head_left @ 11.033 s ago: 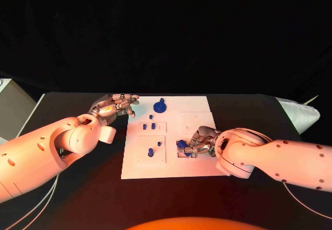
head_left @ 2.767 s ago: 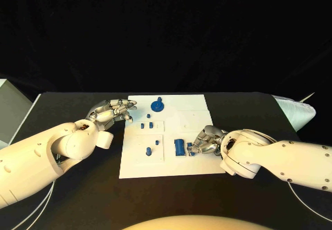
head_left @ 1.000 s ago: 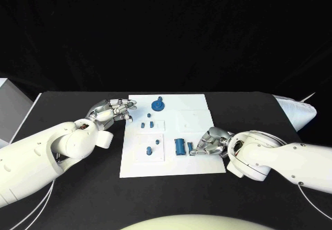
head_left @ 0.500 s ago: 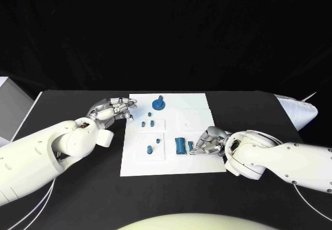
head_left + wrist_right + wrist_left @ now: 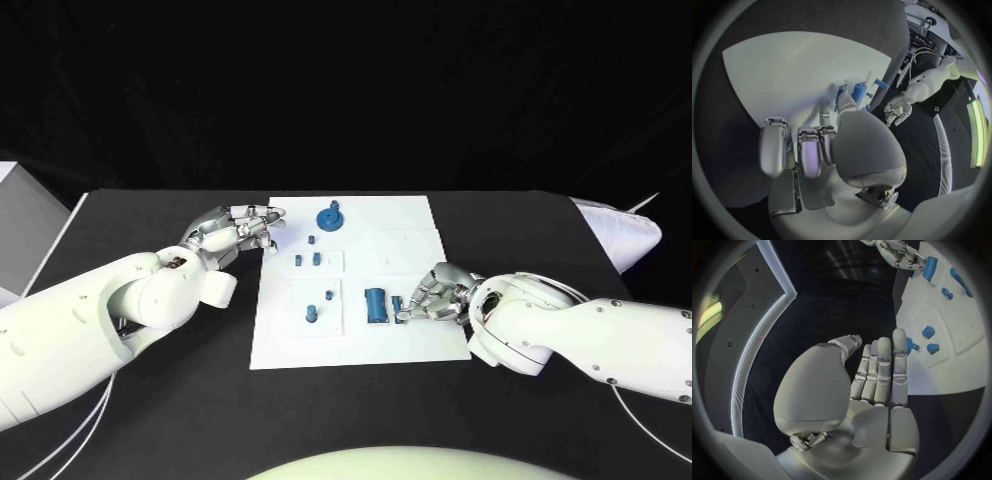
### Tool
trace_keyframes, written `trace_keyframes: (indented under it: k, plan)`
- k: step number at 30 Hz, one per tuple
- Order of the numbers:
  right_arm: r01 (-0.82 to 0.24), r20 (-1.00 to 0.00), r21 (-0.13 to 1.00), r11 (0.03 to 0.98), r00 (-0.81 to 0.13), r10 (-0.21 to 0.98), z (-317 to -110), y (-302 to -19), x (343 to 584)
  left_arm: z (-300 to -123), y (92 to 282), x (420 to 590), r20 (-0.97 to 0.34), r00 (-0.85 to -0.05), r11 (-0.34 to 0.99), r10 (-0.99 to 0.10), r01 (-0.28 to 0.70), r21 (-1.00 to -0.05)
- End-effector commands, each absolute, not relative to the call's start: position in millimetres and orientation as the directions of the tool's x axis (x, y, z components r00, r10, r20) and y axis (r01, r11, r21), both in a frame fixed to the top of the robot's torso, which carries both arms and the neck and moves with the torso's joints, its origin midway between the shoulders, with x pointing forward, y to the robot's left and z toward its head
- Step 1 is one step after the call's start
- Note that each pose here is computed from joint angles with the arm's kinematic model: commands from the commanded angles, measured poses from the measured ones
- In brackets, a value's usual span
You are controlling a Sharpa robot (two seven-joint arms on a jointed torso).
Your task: Assemble the parts on the task board
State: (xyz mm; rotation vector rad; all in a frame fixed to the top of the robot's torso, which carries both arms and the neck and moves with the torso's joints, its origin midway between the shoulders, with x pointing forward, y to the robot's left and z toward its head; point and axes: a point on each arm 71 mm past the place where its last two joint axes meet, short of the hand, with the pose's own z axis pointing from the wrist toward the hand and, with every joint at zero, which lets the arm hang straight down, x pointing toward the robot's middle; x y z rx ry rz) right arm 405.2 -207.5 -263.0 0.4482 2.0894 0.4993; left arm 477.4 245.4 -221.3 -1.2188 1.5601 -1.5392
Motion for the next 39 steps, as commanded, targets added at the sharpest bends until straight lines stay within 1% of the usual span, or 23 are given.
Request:
trace_keyframes:
  k: [1, 7, 16, 21, 28, 33, 39]
  plan:
    - [0.110, -0.694, 0.529, 0.841, -0.514, 0.504, -262.0, -207.6, 404.2, -220.3, 242.9, 477.0, 0.173, -0.395, -0.111, -0.902, -0.176, -0.978]
    - [0.115, -0.675, 0.584, 0.804, -0.481, 0.559, -257.5, -216.4, 404.9, -220.4, 243.1, 477.2, 0.173, -0.394, -0.111, -0.903, -0.175, -0.978]
    - [0.075, -0.675, 0.618, 0.783, -0.459, 0.577, -247.1, -217.1, 405.6, -220.6, 242.8, 477.7, 0.174, -0.391, -0.113, -0.904, -0.172, -0.979]
    - [0.024, -0.697, 0.613, 0.790, -0.454, 0.555, -242.6, -209.4, 405.0, -220.7, 242.1, 477.9, 0.175, -0.392, -0.115, -0.903, -0.171, -0.978]
    - [-0.061, -0.742, 0.567, 0.821, -0.472, 0.477, -240.1, -191.1, 401.9, -220.7, 241.6, 478.0, 0.176, -0.392, -0.116, -0.903, -0.171, -0.978]
    - [-0.084, -0.771, 0.523, 0.848, -0.470, 0.429, -241.5, -183.3, 401.7, -220.6, 241.6, 477.8, 0.176, -0.393, -0.116, -0.903, -0.172, -0.978]
    - [-0.093, -0.790, 0.497, 0.863, -0.459, 0.406, -242.5, -177.4, 401.9, -220.6, 241.8, 477.7, 0.176, -0.393, -0.116, -0.902, -0.172, -0.978]
